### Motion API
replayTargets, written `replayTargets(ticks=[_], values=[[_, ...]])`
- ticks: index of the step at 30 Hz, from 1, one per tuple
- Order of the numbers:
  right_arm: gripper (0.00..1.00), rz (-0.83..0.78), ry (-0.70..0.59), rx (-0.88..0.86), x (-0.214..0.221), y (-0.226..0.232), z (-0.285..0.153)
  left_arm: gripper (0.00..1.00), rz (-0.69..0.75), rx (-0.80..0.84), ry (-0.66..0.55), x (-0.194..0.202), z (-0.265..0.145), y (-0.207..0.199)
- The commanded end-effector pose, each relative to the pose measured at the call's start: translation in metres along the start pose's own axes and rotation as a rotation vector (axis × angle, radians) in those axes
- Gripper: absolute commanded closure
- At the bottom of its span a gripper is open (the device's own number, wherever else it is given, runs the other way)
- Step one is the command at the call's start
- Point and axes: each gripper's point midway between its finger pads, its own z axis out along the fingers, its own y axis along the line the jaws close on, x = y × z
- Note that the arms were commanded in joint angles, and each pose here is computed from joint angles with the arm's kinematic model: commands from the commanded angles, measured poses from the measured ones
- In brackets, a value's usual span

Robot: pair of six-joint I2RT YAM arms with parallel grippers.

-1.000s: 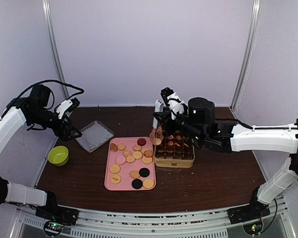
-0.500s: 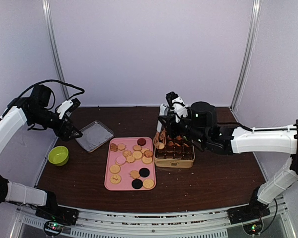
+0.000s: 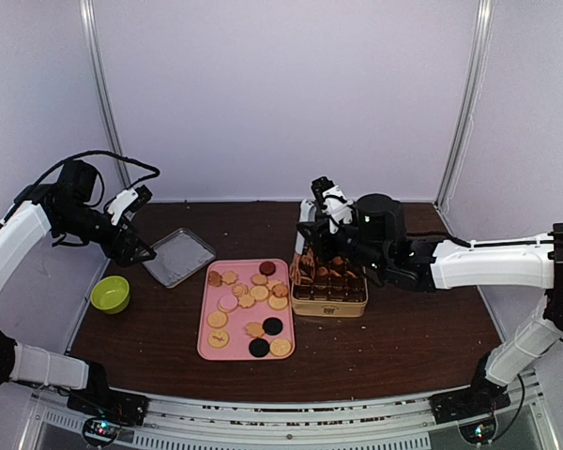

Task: Pack the cookies
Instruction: Place the fake cookies in the empty pocket of the box, then pick up the fake cookies from the plate.

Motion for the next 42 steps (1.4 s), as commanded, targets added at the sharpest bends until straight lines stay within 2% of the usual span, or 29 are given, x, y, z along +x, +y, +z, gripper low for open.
replayTargets(ticks=[1,6,13,19,25,31,37,42], values=[[0.64,0.007,-0.083,-0.01,-0.032,0.0,-0.003,0.02,0.013,-0.004,-0.037,-0.009,-0.007,0.001],[0.65,0.007,-0.088,-0.01,-0.035,0.0,-0.003,0.02,0.017,-0.007,-0.041,-0.011,-0.008,0.001],[0.73,-0.002,-0.116,0.008,-0.05,-0.004,-0.011,0.03,0.018,-0.005,-0.047,-0.012,-0.009,0.0],[0.75,-0.03,-0.099,0.008,-0.051,-0.003,-0.01,0.03,0.018,-0.001,-0.048,-0.012,-0.009,-0.001],[0.74,0.0,-0.16,-0.049,-0.075,0.011,-0.02,0.03,0.018,-0.006,-0.046,-0.013,-0.009,0.001],[0.73,-0.002,-0.194,-0.169,-0.091,0.066,-0.025,0.02,0.018,-0.015,-0.037,-0.01,-0.009,0.002],[0.71,-0.006,-0.125,-0.295,-0.064,0.132,-0.008,0.02,0.02,-0.03,-0.033,-0.009,-0.011,0.003],[0.69,-0.005,-0.061,-0.339,-0.033,0.16,0.006,0.02,0.023,-0.032,-0.035,-0.009,-0.012,0.002]])
